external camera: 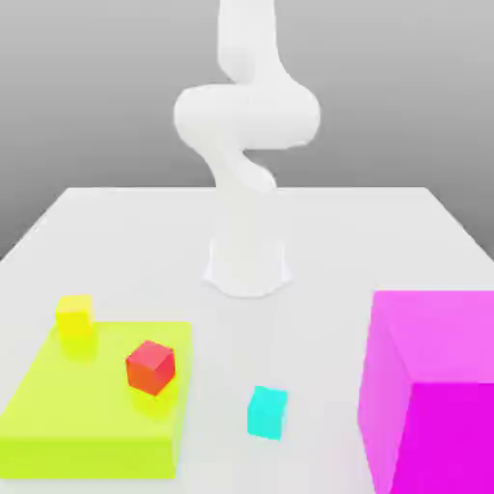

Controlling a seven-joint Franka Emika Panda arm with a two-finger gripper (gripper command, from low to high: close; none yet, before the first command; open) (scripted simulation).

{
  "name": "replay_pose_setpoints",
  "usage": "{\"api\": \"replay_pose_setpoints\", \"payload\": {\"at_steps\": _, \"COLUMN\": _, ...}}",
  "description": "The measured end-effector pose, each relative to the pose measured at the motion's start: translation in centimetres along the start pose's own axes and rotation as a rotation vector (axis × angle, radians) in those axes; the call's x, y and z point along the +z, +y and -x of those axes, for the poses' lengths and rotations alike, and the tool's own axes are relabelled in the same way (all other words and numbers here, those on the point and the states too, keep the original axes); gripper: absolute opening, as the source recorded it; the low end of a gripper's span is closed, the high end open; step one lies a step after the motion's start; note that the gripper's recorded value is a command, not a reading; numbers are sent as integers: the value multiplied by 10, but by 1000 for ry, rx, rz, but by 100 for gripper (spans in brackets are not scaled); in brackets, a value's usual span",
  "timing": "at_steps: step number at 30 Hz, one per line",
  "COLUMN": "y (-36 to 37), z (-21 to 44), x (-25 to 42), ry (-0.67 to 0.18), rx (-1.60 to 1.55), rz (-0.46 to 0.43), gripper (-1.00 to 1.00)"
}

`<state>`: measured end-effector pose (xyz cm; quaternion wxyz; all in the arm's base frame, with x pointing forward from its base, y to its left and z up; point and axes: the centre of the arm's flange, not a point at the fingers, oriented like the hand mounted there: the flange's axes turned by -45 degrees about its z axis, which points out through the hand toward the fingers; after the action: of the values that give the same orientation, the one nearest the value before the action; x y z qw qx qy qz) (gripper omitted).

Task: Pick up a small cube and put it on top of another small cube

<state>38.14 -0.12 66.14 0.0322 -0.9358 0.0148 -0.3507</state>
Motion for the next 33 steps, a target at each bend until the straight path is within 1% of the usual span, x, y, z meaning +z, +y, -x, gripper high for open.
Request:
{"api": "replay_pose_setpoints", "payload": {"at_steps": 5, "y": -1, "z": 37, "x": 124, "ry": -186, "rx": 80, "rz": -60, "gripper": 0}}
{"api": "replay_pose_setpoints", "payload": {"at_steps": 10, "y": -8, "z": 100, "x": 225, "ry": -361, "rx": 144, "rz": -59, "gripper": 0}}
{"api": "replay_pose_setpoints", "payload": {"at_steps": 15, "y": -11, "z": 182, "x": 300, "ry": -523, "rx": 194, "rz": -1, "gripper": 0}}
{"api": "replay_pose_setpoints", "payload": {"at_steps": 20, "y": -4, "z": 272, "x": 347, "ry": -659, "rx": 221, "rz": 109, "gripper": 0}}
{"api": "replay_pose_setpoints", "payload": {"at_steps": 21, "y": 1, "z": 289, "x": 353, "ry": -681, "rx": 229, "rz": 138, "gripper": 0}}
{"api": "replay_pose_setpoints", "payload": {"at_steps": 23, "y": 4, "z": 306, "x": 363, "ry": -694, "rx": 228, "rz": 159, "gripper": 0}}
{"api": "replay_pose_setpoints", "payload": {"at_steps": 30, "y": 8, "z": 341, "x": 401, "ry": -699, "rx": 227, "rz": 165, "gripper": 0}}
{"api": "replay_pose_setpoints", "payload": {"at_steps": 31, "y": 8, "z": 347, "x": 406, "ry": -701, "rx": 229, "rz": 165, "gripper": -100}}
{"api": "replay_pose_setpoints", "payload": {"at_steps": 33, "y": 8, "z": 347, "x": 406, "ry": -701, "rx": 229, "rz": 165, "gripper": -100}}
